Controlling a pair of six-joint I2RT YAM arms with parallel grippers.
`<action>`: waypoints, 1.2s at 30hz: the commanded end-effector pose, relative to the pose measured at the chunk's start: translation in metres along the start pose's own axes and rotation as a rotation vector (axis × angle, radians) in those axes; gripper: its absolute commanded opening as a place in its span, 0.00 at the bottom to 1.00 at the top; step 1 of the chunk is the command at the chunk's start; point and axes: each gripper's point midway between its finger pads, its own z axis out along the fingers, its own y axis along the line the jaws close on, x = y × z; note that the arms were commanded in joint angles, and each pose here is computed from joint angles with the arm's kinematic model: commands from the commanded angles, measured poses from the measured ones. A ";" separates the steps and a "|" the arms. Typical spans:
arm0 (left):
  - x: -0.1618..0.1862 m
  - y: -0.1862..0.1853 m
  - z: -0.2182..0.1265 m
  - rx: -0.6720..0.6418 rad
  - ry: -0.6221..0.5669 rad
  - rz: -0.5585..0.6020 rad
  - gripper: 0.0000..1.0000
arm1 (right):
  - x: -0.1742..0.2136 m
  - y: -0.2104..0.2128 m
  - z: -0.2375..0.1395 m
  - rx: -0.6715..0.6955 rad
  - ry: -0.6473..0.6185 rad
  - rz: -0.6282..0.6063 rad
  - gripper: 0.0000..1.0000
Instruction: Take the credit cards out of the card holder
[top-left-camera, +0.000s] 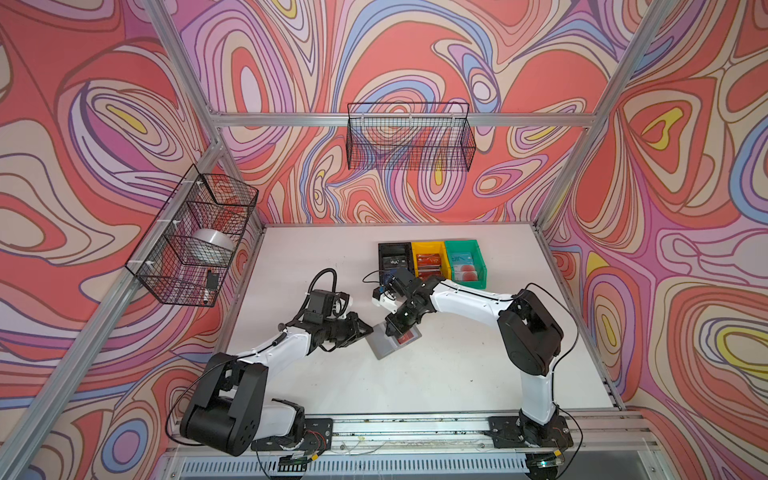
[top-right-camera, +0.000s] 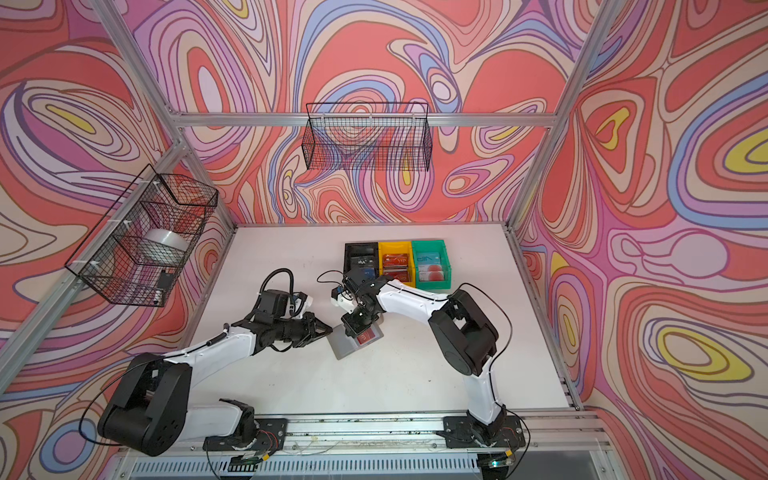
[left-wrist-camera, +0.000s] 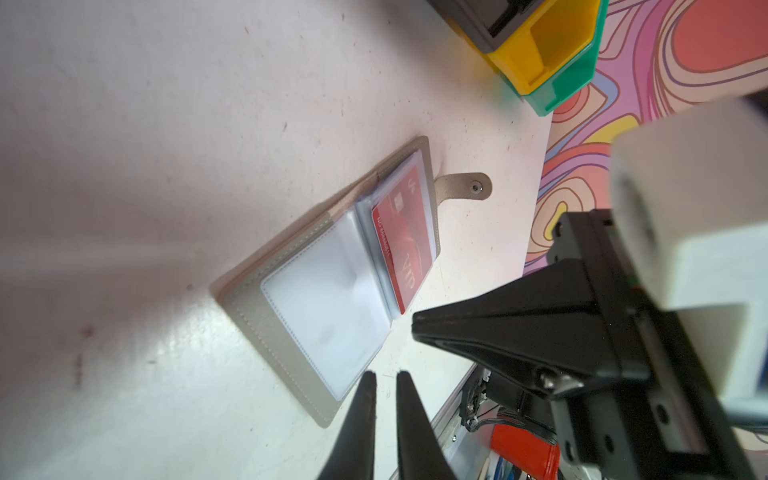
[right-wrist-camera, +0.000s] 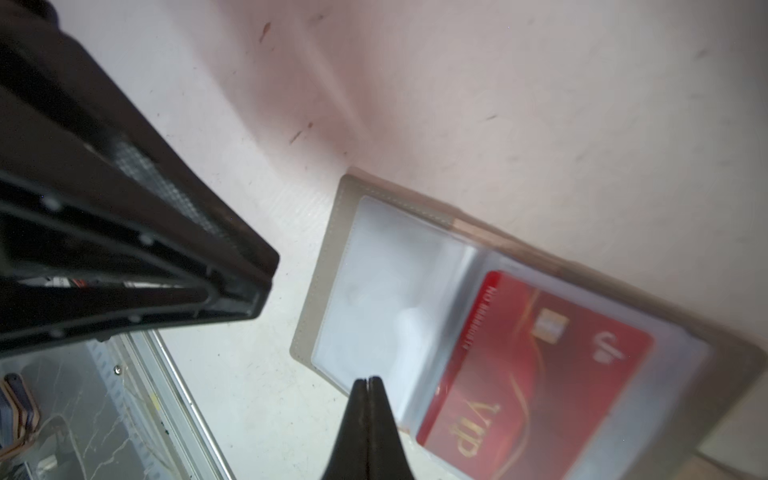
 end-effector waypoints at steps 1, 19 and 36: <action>-0.001 -0.007 0.012 0.051 0.021 -0.010 0.22 | -0.006 -0.032 -0.023 0.127 -0.049 0.057 0.01; 0.001 0.003 0.063 0.042 0.090 -0.046 0.17 | 0.017 -0.080 -0.003 0.249 0.062 0.096 0.00; 0.001 0.005 0.065 0.049 0.086 -0.049 0.19 | 0.016 -0.076 0.002 0.212 0.064 0.097 0.00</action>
